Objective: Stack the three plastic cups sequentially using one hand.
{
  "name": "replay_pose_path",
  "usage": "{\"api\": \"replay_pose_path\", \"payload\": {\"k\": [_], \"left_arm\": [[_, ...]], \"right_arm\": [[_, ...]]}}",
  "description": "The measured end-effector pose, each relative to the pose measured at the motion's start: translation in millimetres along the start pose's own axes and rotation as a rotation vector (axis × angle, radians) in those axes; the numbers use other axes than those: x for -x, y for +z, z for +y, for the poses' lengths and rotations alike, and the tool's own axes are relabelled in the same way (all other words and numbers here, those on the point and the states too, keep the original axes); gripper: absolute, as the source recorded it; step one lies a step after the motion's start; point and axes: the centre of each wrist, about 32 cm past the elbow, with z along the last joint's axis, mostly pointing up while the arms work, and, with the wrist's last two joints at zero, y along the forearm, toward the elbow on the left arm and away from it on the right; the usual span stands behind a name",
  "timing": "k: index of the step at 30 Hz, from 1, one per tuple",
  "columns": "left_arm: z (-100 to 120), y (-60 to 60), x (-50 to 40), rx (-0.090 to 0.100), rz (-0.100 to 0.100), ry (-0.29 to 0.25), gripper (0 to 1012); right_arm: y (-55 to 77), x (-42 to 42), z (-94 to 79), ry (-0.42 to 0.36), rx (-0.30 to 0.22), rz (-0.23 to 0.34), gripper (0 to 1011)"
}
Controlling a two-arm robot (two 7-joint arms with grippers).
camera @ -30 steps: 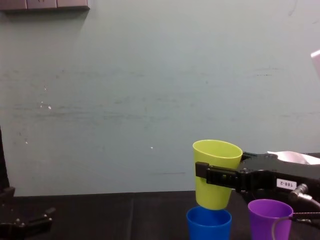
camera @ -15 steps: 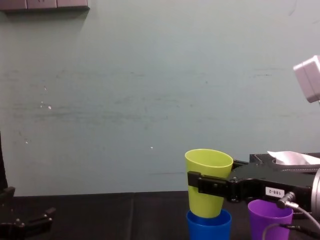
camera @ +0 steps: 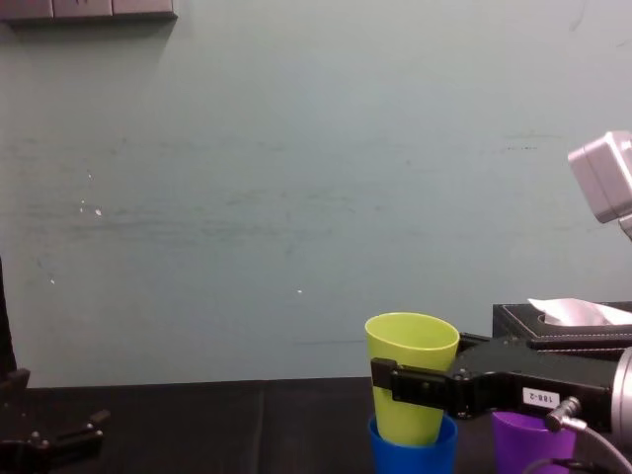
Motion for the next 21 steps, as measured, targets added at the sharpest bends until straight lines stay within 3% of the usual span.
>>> {"api": "replay_pose_path", "payload": {"k": [13,21], "left_arm": [[0,0.0,0.0,0.000,0.000,0.000,1011],[0,0.0,0.0,0.000,0.000,0.000,1011]], "right_arm": [[-12.5,1.6,2.3,-0.007,0.016,0.020,735],[-12.0,1.5,2.1,-0.007,0.015,0.019,735]]}}
